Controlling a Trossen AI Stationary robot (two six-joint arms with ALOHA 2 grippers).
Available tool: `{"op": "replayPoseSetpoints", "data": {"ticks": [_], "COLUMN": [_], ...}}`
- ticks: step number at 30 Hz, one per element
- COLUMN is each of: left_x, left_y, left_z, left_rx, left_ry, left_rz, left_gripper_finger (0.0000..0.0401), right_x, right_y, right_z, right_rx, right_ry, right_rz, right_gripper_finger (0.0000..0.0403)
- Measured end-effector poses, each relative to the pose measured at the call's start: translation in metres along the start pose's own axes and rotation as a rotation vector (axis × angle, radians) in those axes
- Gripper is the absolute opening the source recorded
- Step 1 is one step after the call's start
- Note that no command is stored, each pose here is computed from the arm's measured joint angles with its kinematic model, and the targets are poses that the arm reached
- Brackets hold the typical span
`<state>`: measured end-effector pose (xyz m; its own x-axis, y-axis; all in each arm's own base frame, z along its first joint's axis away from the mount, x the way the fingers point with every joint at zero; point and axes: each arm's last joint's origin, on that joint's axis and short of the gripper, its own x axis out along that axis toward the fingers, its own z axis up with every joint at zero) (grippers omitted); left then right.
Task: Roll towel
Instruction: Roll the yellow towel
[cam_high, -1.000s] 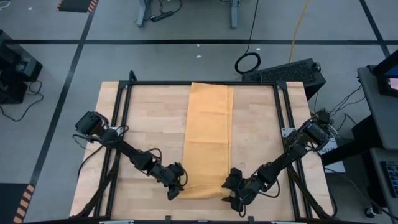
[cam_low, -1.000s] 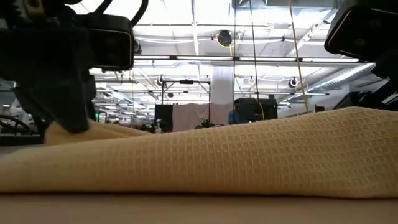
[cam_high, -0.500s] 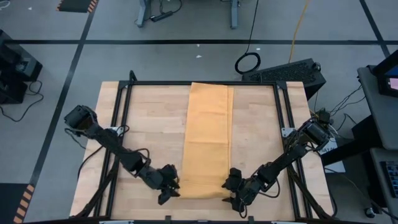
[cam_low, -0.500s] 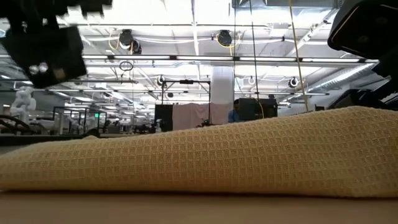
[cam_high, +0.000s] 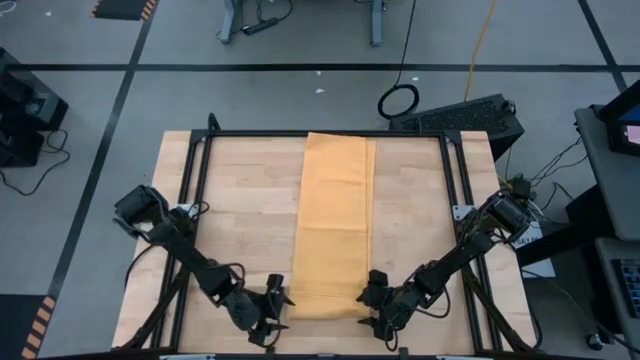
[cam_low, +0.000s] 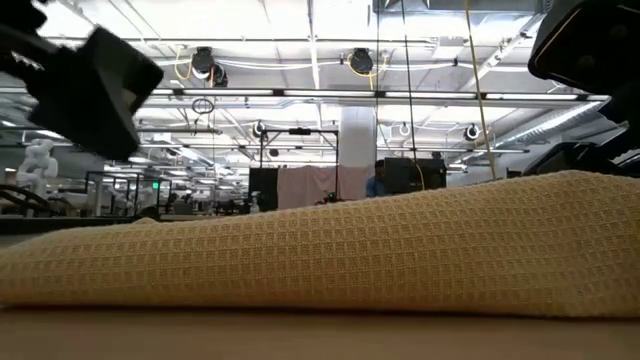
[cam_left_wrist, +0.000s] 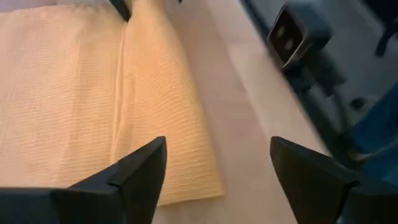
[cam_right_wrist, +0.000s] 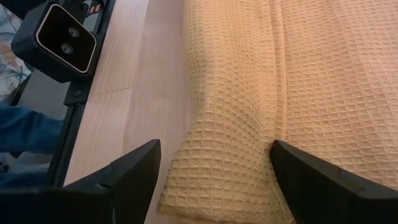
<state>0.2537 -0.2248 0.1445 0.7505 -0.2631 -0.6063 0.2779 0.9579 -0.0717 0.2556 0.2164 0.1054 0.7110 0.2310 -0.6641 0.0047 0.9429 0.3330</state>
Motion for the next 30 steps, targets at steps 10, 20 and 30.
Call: {"op": "replayPoseSetpoints", "data": {"ticks": [10, 20, 30], "left_x": [0.03, 0.043, 0.045], "left_y": [0.005, 0.006, 0.01], "left_z": [-0.02, -0.032, -0.032], "left_rx": [0.119, 0.071, -0.022], "left_ry": [0.012, 0.031, 0.049], "left_rz": [0.057, 0.136, 0.105], "left_gripper_finger": [0.0324, 0.0322, 0.0154], "right_x": [0.0, 0.0, 0.0], "right_y": [0.0, 0.0, -0.002], "right_z": [0.0, -0.001, -0.001], "right_rx": [-0.036, -0.036, -0.064], "right_ry": [0.013, 0.017, -0.014], "right_rz": [0.013, 0.008, -0.044], "right_gripper_finger": [0.03, 0.03, 0.03]}}
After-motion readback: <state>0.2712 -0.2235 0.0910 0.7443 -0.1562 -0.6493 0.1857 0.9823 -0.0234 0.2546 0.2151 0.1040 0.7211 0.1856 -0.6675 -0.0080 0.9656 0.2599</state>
